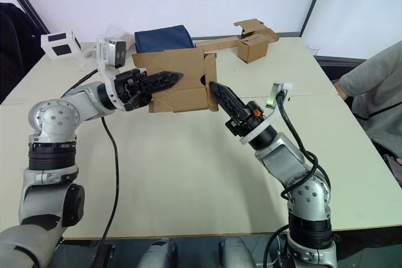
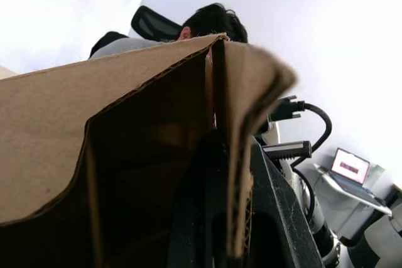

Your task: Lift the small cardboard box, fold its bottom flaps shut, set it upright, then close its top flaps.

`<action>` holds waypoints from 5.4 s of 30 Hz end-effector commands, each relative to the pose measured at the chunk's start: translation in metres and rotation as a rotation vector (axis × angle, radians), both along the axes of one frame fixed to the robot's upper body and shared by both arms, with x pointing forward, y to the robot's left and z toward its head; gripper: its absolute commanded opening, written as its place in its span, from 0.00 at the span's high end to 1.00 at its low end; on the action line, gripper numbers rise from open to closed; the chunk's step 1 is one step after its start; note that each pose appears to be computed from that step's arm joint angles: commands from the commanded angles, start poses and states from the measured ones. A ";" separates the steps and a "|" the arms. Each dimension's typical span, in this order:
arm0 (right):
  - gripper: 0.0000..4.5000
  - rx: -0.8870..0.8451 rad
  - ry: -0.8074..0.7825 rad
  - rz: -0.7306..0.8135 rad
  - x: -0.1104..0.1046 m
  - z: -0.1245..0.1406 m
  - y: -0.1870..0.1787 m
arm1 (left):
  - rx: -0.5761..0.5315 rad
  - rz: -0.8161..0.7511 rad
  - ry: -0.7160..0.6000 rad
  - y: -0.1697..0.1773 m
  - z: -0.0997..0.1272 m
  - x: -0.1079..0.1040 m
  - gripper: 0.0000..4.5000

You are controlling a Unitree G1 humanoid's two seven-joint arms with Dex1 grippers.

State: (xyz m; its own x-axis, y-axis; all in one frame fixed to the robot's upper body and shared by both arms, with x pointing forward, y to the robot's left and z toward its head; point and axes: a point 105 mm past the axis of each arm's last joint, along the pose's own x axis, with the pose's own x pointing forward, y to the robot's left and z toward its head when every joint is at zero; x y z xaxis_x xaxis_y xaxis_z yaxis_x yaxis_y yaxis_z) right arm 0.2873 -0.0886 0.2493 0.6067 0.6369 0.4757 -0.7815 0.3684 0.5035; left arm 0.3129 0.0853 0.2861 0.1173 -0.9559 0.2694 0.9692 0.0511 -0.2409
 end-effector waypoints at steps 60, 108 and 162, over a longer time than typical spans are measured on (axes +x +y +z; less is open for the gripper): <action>0.81 -0.127 -0.056 -0.019 -0.002 0.015 0.000 | -0.012 -0.023 -0.062 -0.002 0.006 -0.011 1.00; 0.81 -0.019 -0.071 0.135 -0.024 0.034 0.027 | -0.002 -0.006 -0.056 -0.001 0.004 -0.009 1.00; 0.99 -0.491 -0.042 -0.167 -0.048 -0.024 -0.063 | 0.407 0.031 -0.143 -0.049 -0.022 0.022 1.00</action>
